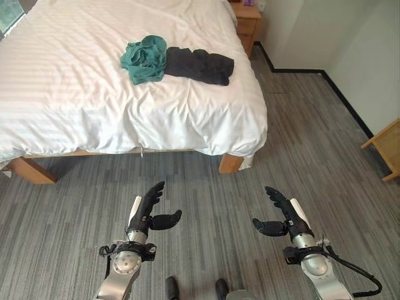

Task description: Pick up bed clothes into laundry basket.

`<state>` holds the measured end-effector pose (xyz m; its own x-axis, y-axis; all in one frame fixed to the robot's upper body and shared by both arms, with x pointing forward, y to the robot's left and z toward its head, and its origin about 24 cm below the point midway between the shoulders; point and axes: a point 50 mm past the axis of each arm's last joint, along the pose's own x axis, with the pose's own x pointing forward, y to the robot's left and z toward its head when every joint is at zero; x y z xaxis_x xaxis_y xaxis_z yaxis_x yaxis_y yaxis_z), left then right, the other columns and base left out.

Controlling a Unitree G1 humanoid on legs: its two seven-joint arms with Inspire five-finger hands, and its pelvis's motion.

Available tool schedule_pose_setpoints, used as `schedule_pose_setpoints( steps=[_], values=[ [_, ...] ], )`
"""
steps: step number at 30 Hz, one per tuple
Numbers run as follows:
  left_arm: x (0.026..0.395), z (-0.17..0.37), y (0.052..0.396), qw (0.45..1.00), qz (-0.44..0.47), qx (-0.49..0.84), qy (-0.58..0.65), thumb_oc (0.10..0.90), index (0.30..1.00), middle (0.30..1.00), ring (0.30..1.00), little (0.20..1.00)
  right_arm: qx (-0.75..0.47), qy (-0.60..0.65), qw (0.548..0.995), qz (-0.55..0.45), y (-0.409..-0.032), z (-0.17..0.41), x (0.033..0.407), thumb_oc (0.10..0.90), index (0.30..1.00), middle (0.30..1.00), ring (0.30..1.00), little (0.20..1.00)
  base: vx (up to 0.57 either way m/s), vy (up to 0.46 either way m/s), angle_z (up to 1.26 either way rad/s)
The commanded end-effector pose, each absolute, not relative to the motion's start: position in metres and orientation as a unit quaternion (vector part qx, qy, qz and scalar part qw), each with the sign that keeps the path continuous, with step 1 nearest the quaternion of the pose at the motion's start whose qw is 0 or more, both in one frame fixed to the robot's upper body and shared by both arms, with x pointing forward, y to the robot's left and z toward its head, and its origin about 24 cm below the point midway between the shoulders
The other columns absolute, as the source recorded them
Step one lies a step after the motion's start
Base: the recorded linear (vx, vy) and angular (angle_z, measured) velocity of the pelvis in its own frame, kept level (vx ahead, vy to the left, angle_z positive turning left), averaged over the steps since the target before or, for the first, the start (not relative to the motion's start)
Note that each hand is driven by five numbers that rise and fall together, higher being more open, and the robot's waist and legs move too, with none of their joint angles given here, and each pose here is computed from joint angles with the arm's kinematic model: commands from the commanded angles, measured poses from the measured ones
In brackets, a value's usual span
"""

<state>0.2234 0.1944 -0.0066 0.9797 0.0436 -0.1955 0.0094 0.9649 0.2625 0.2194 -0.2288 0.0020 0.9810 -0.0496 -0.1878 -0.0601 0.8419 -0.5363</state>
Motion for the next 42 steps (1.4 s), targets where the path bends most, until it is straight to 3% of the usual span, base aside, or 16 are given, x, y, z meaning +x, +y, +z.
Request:
schedule_pose_setpoints(
  steps=[1,18,29,34,39,42],
  values=[
    [0.25,0.043,0.193,0.988,0.001,0.149,-0.029,0.8,0.9,0.9,0.9,0.9,-0.285,-0.022,0.958,-0.014,-0.223,0.047,0.245,0.8,0.9,0.9,0.9,0.9,0.16,-0.001,0.05],
    [0.239,0.034,0.184,0.995,-0.006,0.093,-0.018,0.8,0.9,0.9,0.9,0.9,-0.305,-0.009,0.952,-0.03,-0.248,0.051,0.235,0.8,0.9,0.9,0.9,0.9,0.17,-0.194,-0.01],
    [0.229,0.023,0.178,0.997,0.004,0.077,0.004,0.8,0.9,0.9,0.9,0.9,-0.327,-0.012,0.943,-0.066,-0.258,0.055,0.233,0.8,0.9,0.9,0.9,0.9,0.36,0.047,-0.2],
    [0.224,0.016,0.174,0.996,0.012,0.087,0.016,0.8,0.9,0.9,0.9,0.9,-0.451,-0.06,0.881,-0.129,-0.269,0.079,0.228,0.8,0.9,0.9,0.9,0.9,0.49,0.129,-0.19],
    [0.233,0.023,0.182,0.991,0.02,0.131,0.003,0.8,0.9,0.9,0.9,0.9,-0.484,-0.145,0.828,-0.243,-0.292,0.133,0.24,0.8,0.9,0.9,0.9,0.9,0.2,0.05,0.13],
    [0.237,0.017,0.183,0.989,0.023,0.144,0.016,0.8,0.9,0.9,0.9,0.9,-0.492,-0.247,0.787,-0.278,-0.276,0.18,0.259,0.8,0.9,0.9,0.9,0.9,0.25,-0.056,0.11]
  ],
)
